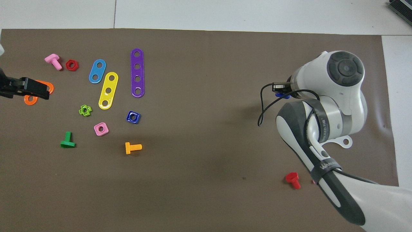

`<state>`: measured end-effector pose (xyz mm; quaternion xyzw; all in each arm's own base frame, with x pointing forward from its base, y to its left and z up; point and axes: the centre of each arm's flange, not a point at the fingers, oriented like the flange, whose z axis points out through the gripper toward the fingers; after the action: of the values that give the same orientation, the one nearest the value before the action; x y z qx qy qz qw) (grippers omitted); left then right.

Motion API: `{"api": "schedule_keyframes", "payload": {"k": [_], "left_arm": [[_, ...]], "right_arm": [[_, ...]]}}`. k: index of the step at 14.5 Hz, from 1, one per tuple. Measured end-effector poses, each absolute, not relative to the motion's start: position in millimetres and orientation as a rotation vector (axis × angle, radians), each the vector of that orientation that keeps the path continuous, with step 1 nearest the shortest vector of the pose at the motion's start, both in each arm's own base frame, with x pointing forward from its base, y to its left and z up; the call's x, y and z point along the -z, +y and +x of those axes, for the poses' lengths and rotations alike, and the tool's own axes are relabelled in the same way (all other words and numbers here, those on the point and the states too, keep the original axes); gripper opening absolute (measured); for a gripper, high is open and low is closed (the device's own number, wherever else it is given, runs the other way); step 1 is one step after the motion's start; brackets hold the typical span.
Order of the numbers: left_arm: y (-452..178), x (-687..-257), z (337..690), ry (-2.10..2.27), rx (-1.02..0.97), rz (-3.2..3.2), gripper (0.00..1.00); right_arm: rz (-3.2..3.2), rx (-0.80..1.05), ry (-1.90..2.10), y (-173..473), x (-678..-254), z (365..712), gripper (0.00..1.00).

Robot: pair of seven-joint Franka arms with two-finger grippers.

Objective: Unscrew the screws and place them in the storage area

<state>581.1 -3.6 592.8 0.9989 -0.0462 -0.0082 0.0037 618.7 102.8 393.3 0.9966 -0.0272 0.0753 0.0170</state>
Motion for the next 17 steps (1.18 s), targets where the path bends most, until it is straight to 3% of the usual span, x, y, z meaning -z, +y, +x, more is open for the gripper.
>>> {"api": "schedule_keyframes", "payload": {"k": [5, 17], "left_arm": [[4, -583, 569, -0.117, 0.073, 3.176, 1.0], [10, -578, 565, 0.02, 0.091, 3.186, 1.0]], "right_arm": [[3.089, -0.244, -0.079, 14, -319, 576, 0.19], [3.098, -0.29, -0.062, 27, -314, 568, 0.19]]}}
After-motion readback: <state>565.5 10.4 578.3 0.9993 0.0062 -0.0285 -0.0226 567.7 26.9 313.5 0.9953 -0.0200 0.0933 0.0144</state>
